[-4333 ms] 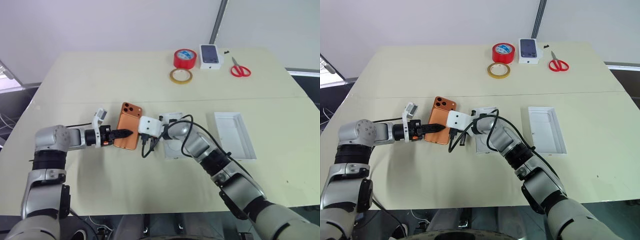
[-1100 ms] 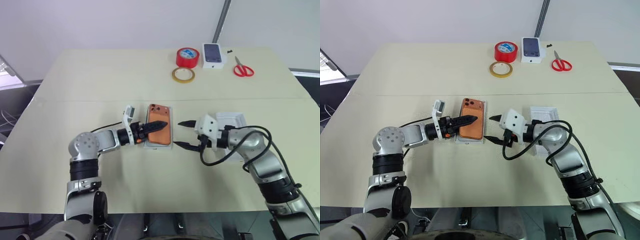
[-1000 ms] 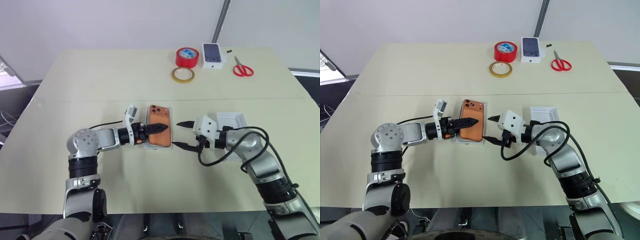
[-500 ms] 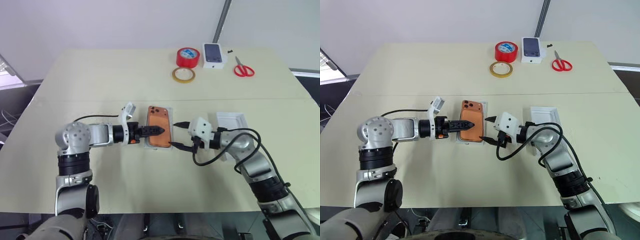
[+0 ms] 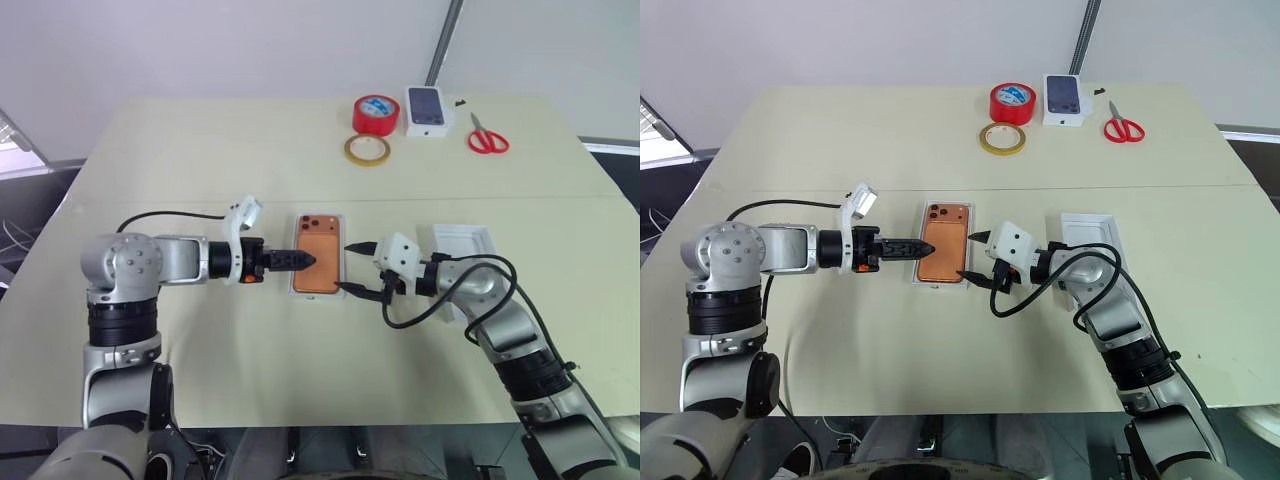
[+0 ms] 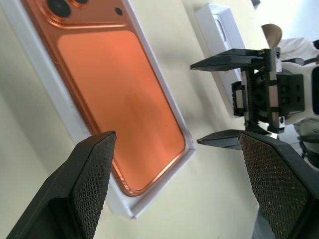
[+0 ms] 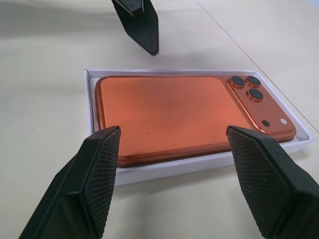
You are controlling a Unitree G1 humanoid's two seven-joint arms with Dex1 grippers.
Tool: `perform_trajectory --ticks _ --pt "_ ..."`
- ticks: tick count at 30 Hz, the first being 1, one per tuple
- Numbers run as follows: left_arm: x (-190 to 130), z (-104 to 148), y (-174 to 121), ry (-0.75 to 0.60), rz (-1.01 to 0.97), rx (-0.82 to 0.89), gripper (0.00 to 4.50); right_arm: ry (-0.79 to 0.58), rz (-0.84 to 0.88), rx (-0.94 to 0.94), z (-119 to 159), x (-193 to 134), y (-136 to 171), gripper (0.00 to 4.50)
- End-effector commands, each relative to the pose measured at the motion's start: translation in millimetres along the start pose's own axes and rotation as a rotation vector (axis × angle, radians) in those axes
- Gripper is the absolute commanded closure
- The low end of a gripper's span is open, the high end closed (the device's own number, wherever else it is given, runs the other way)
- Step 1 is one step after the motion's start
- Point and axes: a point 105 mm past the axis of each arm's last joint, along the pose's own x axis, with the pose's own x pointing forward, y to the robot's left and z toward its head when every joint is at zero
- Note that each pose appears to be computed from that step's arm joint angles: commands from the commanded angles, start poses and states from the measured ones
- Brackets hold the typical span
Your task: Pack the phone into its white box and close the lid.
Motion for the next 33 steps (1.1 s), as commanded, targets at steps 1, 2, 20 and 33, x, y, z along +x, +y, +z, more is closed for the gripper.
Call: perform_trajectory --ticks 1,2,20,33 --pt "-8 13 -4 -0.053 0.021 0.119 0.38 -0.027 -0.027 -0.034 10 -3 -9 0.92" --pt "-10 19 0 -0.096 0.030 0.111 0.61 -0.018 -0.045 -0.032 8 -5 -13 1.18" --pt "37 -33 55 0.025 0.183 0.612 4.40 0.184 -0.147 -0.225 -25 11 -31 4.50" --pt "100 -50 -17 -0.016 -0.164 0.607 4.40 0.191 -0.083 -0.155 -25 -50 1 4.50"
